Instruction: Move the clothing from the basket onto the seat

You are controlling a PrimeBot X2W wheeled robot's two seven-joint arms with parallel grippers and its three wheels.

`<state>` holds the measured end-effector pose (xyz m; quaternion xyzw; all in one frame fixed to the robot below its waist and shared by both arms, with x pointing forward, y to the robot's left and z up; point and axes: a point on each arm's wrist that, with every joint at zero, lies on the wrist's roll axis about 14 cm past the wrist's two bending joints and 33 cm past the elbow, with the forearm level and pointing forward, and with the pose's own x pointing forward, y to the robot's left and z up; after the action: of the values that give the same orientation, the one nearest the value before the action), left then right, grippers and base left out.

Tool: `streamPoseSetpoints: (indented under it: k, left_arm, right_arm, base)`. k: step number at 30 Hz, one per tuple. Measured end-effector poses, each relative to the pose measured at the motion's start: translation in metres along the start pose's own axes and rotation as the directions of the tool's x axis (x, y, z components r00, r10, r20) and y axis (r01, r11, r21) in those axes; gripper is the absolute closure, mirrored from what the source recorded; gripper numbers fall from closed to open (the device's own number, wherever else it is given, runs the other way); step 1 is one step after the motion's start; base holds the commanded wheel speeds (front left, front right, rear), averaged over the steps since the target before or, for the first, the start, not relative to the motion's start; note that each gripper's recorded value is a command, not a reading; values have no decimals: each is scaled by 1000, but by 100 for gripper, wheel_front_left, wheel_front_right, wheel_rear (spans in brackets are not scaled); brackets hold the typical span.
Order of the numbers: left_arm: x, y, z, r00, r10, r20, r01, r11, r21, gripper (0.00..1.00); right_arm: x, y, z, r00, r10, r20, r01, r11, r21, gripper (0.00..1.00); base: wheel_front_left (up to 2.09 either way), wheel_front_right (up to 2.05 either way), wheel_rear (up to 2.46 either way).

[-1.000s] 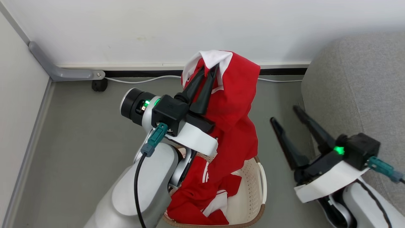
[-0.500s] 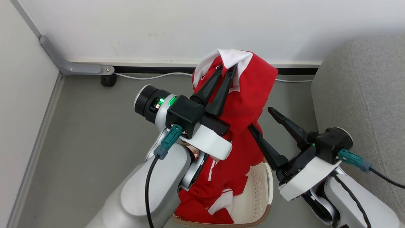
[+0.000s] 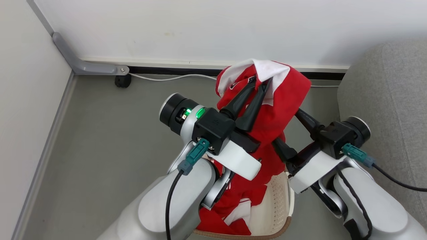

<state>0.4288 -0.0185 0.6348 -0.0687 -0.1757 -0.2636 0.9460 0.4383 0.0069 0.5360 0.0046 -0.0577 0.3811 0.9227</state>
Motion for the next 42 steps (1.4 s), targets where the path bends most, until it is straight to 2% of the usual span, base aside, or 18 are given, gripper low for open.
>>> streamPoseSetpoints:
  k: [6, 7, 9, 14, 15, 16, 17, 18, 32, 42]
  left_arm:
    - [-5, -4, -2, 1000, -5, -15, 5, 1000, -6, 100]
    - [-6, -5, -3, 1000, -4, -17, 4, 1000, -7, 100]
    - [-7, -4, -3, 1000, -4, -19, 4, 1000, -6, 100]
    - [-7, -2, -6, 1000, 7, -26, -7, 1000, -8, 100]
    - [-6, -2, -8, 1000, 8, -29, -8, 1000, -8, 85]
    - [-6, -1, -10, 999, 9, -34, -10, 1000, -9, 62]
    - [-5, 0, -11, 999, 13, -36, -13, 1000, -10, 16]
    - [-5, 0, -13, 999, 15, -41, -16, 1000, -11, 0]
    - [-8, -3, -42, 993, 0, -117, -4, 999, -38, 0]
    - [-13, -26, -72, 976, -103, -191, 87, 992, -91, 0]
  right_arm:
    - [10, 0, -10, 1000, -16, -26, 16, 1000, 11, 0]
    - [12, 0, -12, 999, -16, -33, 16, 1000, 13, 9]
    - [15, 0, -13, 999, -14, -37, 15, 1000, 16, 100]
    - [16, -2, -15, 999, -19, -39, 21, 999, 31, 100]
    - [15, -4, -15, 999, -22, -40, 24, 999, 32, 100]
    - [14, -6, -15, 999, -27, -41, 28, 999, 33, 100]
    - [13, -9, -16, 999, -32, -41, 33, 999, 35, 100]
    - [11, -11, -15, 999, -36, -39, 38, 999, 37, 100]
    - [-6, -48, 2, 989, -145, 11, 144, 987, 71, 100]
    - [-41, -96, 22, 955, -291, 55, 287, 956, 69, 100]
  base:
    - [0, 0, 0]
    - [0, 0, 0]
    - [0, 0, 0]
    - [0, 0, 0]
    - [0, 0, 0]
    - [0, 0, 0]
    - [0, 0, 0]
    - [0, 0, 0]
    - [0, 0, 0]
    - [0, 0, 0]
